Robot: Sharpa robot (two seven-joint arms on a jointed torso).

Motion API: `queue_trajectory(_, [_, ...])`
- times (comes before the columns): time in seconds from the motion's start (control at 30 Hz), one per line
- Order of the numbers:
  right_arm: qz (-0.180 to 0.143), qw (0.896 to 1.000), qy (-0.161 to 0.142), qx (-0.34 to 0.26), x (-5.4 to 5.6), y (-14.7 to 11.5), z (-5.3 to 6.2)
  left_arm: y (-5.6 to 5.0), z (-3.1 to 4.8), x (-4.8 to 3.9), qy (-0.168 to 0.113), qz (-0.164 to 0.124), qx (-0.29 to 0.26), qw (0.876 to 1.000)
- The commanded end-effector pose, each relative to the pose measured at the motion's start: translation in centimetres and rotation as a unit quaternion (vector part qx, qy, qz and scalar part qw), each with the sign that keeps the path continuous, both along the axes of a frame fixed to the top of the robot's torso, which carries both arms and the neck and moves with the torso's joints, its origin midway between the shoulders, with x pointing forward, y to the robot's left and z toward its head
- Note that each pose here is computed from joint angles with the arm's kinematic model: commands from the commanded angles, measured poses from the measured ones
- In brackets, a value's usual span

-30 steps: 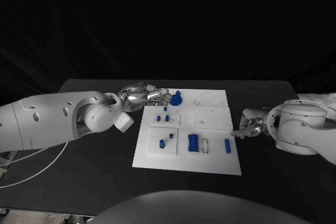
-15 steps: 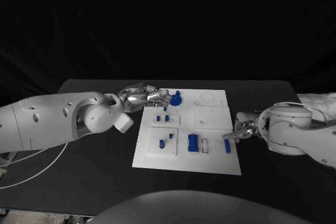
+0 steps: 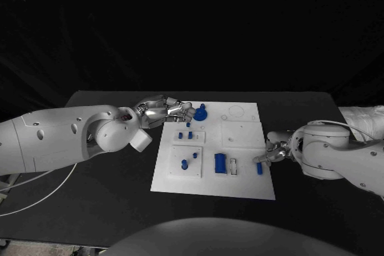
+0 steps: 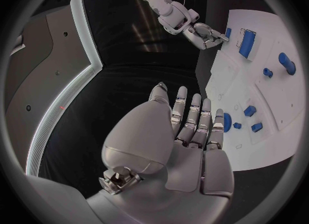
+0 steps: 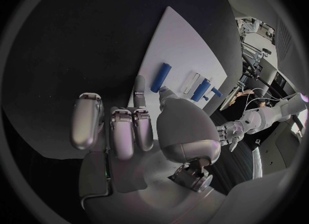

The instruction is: Assemble the parts on the task board

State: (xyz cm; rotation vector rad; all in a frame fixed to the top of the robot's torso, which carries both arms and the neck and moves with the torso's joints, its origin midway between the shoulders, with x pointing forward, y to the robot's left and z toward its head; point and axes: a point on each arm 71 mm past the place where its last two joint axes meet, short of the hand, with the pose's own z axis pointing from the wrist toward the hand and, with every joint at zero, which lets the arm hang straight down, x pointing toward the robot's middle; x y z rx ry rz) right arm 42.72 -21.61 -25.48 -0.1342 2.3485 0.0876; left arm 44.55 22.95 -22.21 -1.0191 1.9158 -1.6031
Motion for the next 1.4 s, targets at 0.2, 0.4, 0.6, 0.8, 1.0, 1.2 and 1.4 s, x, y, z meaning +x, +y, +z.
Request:
queue_trajectory(0.2, [0.0, 1.0, 0.002, -0.004, -0.1, 0.4, -0.7, -0.2, 0.06, -0.1, 0.0, -0.01, -0.005, 1.0])
queue_trajectory(0.4, [-0.002, 1.0, 0.013, -0.001, -0.3, 0.6, -1.5, -0.2, 0.05, -0.13, 0.001, -0.01, -0.005, 1.0])
queue_trajectory(0.6, [-0.01, 1.0, 0.022, 0.004, -0.4, 0.4, -2.0, -0.1, 0.0, -0.13, 0.002, -0.01, -0.004, 1.0])
queue_trajectory(0.8, [-0.027, 0.999, 0.032, 0.02, -0.4, 0.2, -2.2, -0.1, -0.11, -0.17, 0.003, -0.01, -0.004, 1.0])
queue_trajectory(1.0, [-0.045, 0.997, 0.045, 0.036, -0.5, -0.1, -2.3, -0.1, -0.19, -0.18, 0.003, -0.01, -0.003, 1.0])
queue_trajectory(1.2, [-0.064, 0.995, 0.057, 0.056, -0.6, -0.3, -2.3, -0.1, -0.24, -0.17, 0.004, -0.01, -0.003, 1.0])
queue_trajectory(1.4, [-0.085, 0.99, 0.075, 0.083, -0.5, -0.3, -1.6, -0.1, -0.28, -0.13, 0.005, -0.01, -0.002, 1.0])
